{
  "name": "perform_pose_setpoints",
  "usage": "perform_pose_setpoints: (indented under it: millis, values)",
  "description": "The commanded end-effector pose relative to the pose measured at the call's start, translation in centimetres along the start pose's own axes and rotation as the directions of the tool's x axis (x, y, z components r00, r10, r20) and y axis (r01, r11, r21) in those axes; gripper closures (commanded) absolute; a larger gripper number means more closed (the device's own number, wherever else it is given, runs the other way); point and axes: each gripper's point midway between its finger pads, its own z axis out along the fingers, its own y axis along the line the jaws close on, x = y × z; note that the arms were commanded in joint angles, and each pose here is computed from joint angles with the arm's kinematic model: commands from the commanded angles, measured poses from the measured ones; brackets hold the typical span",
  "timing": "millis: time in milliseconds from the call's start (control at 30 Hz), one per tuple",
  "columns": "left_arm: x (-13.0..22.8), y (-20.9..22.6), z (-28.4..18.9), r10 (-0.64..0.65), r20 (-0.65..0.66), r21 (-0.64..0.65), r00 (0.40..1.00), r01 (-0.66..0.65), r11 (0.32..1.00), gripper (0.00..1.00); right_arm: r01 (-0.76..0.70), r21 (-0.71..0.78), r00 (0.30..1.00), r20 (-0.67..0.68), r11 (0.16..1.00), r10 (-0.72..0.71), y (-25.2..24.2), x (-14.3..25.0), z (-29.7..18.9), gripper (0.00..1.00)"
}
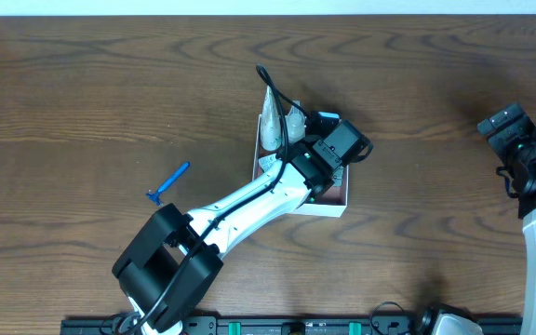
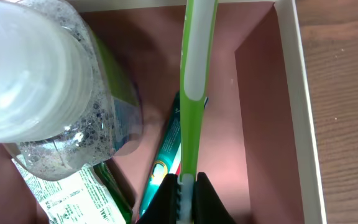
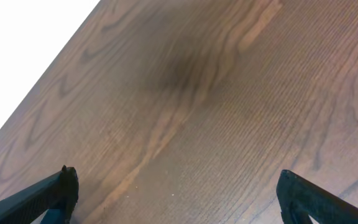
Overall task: Pack container
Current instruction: 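Carry the toothbrush over the box and lower it inside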
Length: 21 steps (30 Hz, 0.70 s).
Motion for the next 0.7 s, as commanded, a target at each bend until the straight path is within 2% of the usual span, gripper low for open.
perform_pose_setpoints:
  millis: [0, 67, 100, 367, 467, 667]
  values:
    - [0.4, 0.3, 0.6, -0.007, -0.013, -0.013, 1.000, 0.007, 1.000, 0.85, -0.011, 0.003, 1.000, 0.009, 1.000, 0.011, -0.1, -0.3, -0.1, 0.01]
    - [0.4, 0.3, 0.6, -0.007, -0.013, -0.013, 1.000, 0.007, 1.000, 0.83, -0.011, 0.003, 1.000, 0.009, 1.000, 0.011, -0.1, -0.3, -0.1, 0.01]
    - [0.4, 0.3, 0.6, -0.007, -0.013, -0.013, 1.000, 0.007, 1.000, 0.78, -0.011, 0.003, 1.000, 0.009, 1.000, 0.011, -0.1, -0.3, -0.1, 0.01]
    - [0.3, 0.3, 0.6, -0.007, -0.010, -0.011, 1.000, 0.007, 1.000, 0.77, -0.011, 0.003, 1.000, 0.009, 1.000, 0.011, -0.1, -0.3, -0.1, 0.01]
    - [-0.4, 0.1, 0.0, 0.032, 0.007, 0.000, 0.999, -0.032, 0.999, 0.77, -0.011, 0.004, 1.000, 0.009, 1.000, 0.011, -0.1, -0.3, -0.1, 0.01]
    - [-3.8, -0.2, -6.5, 0.104, 0.099, 0.051, 0.990, -0.110, 0.993, 0.77, -0.011, 0.004, 1.000, 0.009, 1.000, 0.011, -0.1, -0.3, -0.1, 0.01]
